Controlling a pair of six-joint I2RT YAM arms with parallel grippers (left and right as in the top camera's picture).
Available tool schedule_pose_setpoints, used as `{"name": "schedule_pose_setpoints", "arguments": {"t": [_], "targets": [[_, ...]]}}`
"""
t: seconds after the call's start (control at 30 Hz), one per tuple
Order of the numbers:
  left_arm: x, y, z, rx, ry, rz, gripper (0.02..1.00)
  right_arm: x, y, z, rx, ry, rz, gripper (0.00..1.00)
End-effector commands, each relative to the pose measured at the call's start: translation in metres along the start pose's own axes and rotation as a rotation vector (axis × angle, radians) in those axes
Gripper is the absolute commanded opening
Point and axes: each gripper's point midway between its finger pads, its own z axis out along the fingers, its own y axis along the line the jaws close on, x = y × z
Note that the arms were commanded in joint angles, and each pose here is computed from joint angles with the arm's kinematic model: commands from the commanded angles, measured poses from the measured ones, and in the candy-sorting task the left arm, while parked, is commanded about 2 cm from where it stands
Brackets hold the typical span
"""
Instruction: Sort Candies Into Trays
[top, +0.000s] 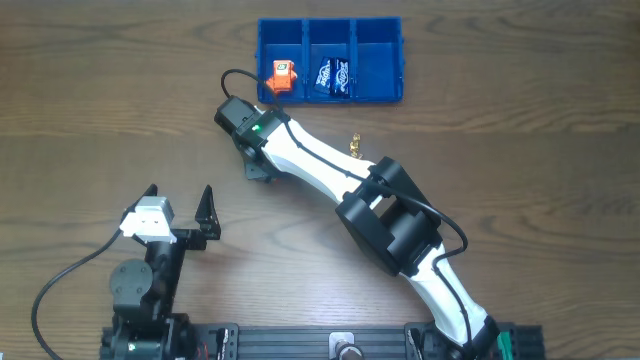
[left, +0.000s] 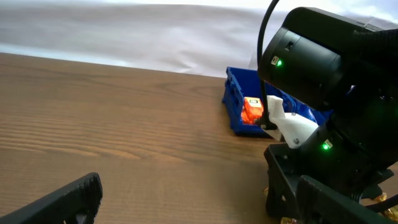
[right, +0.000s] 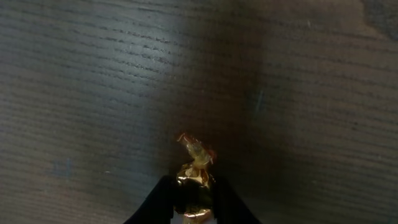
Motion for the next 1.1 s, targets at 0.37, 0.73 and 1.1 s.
{"name": "schedule_pose_setpoints", "arguments": {"t": [0.37,0.73,1.1], "targets": [[0.017,0.000,0.001,0.010,0.052,-0.012,0.998,-0.125,-0.129,-0.216,0.120,-0.583,0.165,0.156],[0.017,0.000,0.001,0.010,0.052,-0.011,0.998,-0.209,-0.232,-0.141,0.198,-0.650,0.216,0.156],[0.017,0.000,0.001,0.010,0.052,-0.012,0.996,-0.215,-0.259,-0.083,0.220,-0.600,0.245,0.161]]}}
